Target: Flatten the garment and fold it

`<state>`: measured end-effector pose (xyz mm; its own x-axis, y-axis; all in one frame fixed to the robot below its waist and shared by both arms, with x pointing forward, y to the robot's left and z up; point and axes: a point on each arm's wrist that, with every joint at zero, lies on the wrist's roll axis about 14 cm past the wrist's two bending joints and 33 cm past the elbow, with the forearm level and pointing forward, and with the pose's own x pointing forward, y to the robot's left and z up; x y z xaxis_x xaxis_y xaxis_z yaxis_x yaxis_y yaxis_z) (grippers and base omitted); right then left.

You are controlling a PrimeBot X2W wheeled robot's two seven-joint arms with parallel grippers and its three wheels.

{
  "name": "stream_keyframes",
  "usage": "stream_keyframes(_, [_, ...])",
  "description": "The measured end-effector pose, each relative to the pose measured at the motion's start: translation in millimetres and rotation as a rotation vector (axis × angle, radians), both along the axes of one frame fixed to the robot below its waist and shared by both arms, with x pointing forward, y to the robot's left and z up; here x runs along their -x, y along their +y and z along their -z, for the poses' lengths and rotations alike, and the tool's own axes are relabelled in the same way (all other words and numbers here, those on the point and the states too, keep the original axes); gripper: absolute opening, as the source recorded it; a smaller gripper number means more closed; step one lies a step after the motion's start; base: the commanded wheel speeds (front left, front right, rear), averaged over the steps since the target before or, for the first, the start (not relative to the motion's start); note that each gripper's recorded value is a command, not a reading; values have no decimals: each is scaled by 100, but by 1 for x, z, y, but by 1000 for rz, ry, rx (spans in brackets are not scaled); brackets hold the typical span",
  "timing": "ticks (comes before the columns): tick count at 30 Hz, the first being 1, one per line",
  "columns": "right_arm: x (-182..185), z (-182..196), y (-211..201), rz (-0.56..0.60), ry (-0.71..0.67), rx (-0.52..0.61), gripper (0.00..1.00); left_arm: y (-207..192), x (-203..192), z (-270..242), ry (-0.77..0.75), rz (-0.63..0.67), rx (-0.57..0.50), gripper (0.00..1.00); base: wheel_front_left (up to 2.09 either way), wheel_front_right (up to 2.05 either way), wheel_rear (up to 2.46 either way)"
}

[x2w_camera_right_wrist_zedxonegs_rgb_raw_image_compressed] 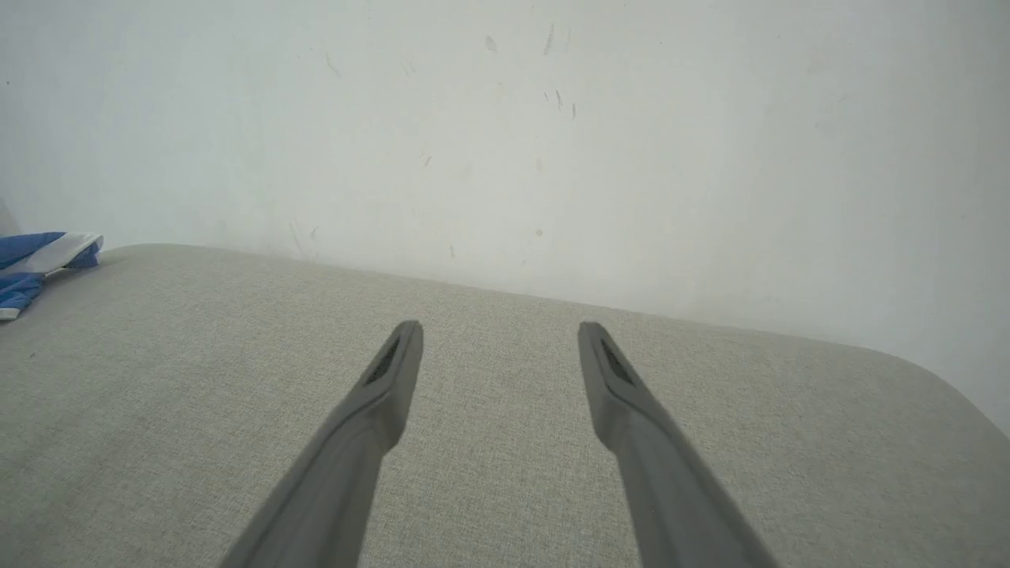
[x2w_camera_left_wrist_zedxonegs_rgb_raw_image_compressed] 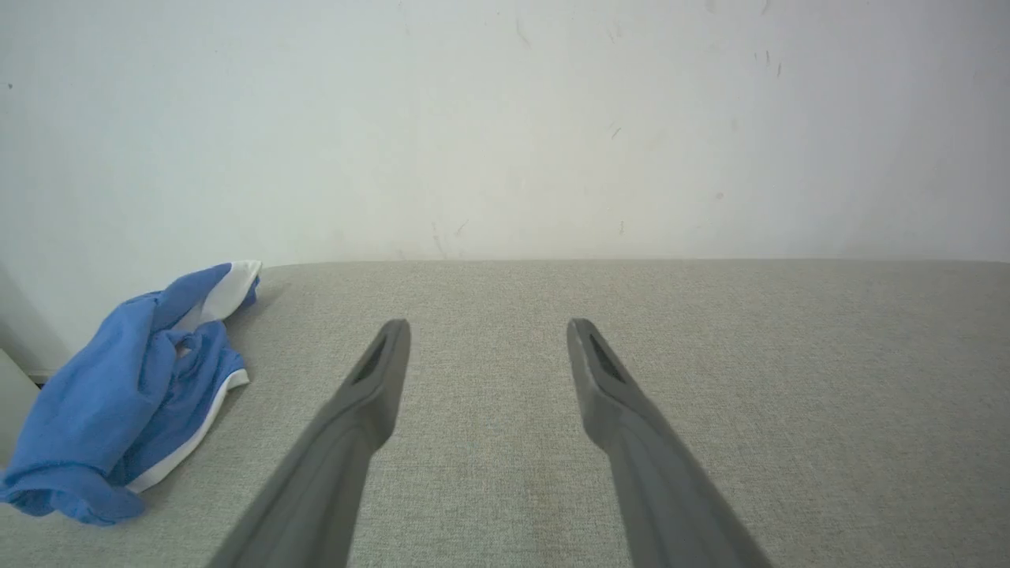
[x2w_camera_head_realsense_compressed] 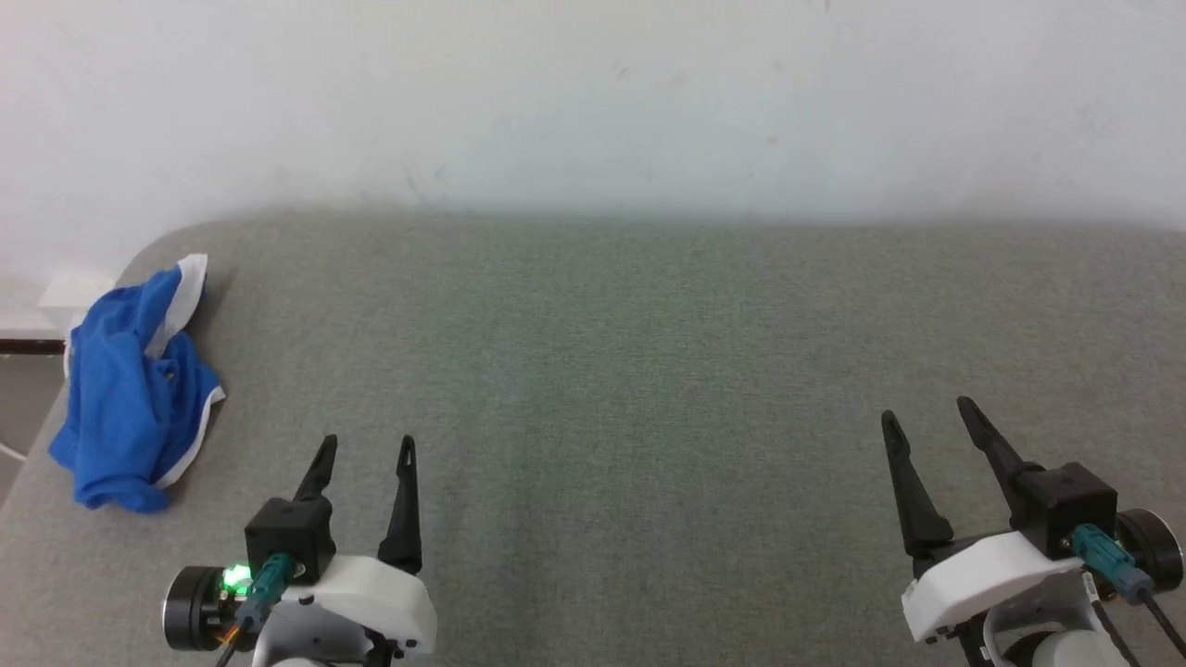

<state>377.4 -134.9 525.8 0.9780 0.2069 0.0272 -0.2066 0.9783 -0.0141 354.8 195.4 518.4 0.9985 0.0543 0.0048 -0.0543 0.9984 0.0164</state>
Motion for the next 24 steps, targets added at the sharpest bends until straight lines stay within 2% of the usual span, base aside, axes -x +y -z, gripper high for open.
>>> stream_keyframes(24, [-10,-5,61,-179,-38,-21,100,44,36,-4,-42,-153,-2,100,0,0,0])
